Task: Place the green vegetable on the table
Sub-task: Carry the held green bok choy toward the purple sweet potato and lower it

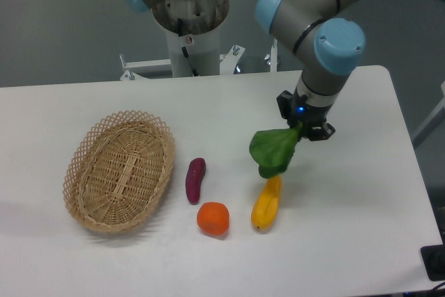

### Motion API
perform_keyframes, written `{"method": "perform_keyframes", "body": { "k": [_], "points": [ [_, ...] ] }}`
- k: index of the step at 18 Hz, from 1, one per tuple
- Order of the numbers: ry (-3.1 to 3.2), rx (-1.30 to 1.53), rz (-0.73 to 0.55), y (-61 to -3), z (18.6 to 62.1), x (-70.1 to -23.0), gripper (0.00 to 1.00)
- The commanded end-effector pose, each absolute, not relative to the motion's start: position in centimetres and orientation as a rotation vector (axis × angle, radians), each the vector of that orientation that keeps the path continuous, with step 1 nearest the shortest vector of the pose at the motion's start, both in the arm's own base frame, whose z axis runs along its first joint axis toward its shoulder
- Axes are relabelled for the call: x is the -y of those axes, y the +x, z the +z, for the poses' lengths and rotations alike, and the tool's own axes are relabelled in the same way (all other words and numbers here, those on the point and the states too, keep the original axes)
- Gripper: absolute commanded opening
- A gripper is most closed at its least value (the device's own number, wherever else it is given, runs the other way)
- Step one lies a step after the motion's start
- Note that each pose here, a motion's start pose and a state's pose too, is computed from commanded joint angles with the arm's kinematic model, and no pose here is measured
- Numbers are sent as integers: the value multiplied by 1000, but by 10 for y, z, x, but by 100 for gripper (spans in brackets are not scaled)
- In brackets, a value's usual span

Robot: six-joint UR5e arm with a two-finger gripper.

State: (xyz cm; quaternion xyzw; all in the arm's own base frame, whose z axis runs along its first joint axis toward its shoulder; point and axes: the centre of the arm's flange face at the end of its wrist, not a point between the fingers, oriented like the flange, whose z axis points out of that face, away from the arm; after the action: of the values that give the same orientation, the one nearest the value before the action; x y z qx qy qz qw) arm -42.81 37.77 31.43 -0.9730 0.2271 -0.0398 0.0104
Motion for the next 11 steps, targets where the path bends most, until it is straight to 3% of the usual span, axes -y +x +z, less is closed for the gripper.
{"method": "perform_keyframes", "body": {
  "k": [11],
  "points": [
    [-2977,-918,-215,-355,286,-347,15]
  ]
}}
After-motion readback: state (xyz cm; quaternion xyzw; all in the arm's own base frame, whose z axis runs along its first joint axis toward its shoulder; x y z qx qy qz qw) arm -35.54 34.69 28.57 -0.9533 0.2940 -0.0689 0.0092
